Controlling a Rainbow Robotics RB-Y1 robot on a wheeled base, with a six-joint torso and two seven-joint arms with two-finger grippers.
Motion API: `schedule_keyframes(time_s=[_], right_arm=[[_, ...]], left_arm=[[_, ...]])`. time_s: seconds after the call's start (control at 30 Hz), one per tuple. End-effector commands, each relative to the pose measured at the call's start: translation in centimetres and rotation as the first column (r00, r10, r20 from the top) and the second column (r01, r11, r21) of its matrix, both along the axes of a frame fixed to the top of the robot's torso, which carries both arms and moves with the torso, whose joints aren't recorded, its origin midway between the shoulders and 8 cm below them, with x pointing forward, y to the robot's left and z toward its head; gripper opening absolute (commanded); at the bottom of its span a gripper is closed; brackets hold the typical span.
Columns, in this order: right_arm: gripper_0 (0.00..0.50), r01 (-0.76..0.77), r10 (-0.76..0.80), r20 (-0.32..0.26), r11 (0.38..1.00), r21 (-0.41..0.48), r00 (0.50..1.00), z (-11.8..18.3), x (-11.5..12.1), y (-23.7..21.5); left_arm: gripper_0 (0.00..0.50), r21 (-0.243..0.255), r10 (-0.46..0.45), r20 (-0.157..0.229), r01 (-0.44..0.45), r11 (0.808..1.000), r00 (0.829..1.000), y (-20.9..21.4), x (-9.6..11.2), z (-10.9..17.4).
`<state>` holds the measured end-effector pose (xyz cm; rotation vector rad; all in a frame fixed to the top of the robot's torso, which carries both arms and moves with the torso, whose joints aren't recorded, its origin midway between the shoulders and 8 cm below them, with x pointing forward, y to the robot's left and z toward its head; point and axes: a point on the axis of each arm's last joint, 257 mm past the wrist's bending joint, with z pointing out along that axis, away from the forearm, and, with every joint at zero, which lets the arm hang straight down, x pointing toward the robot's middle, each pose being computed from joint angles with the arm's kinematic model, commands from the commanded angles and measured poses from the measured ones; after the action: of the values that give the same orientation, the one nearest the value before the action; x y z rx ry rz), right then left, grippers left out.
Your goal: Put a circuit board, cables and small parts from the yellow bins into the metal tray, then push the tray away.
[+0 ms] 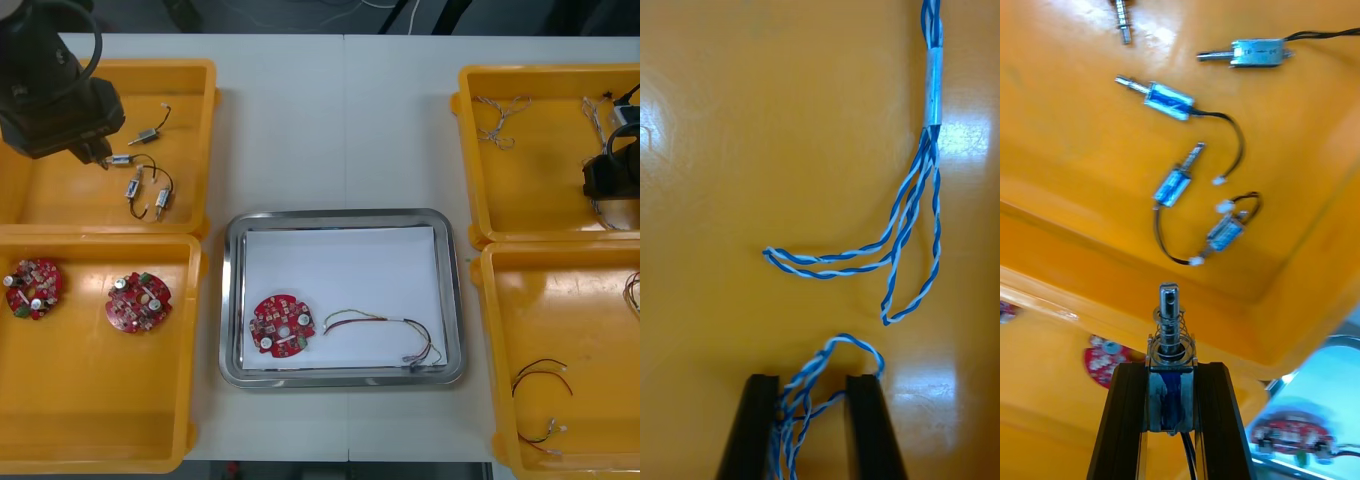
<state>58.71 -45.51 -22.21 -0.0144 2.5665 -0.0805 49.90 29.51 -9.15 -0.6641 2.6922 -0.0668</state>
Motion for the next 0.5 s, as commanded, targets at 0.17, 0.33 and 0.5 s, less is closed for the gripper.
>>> schedule_keyframes(time_s=[0.17, 0.33, 0.5], right_arm=[[0.0, 0.019, -0.017, 0.061, 0.999, -0.032, 0.998, 4.0, 1.3, -1.7], [0.0, 0.019, -0.016, 0.065, 0.999, -0.037, 0.998, 4.5, 1.3, -1.9], [0.0, 0.005, -0.002, 0.056, 0.999, -0.045, 0.998, 5.7, 1.0, -1.5]], left_arm=[[0.0, 0.006, -0.179, 0.118, 0.18, 0.984, 0.977, -5.6, -0.7, 1.0], [0.0, -0.008, -0.206, 0.139, 0.209, 0.978, 0.969, -8.9, -1.6, -0.3], [0.0, -0.007, -0.193, 0.143, 0.196, 0.981, 0.971, -11.9, -2.3, -1.8]])
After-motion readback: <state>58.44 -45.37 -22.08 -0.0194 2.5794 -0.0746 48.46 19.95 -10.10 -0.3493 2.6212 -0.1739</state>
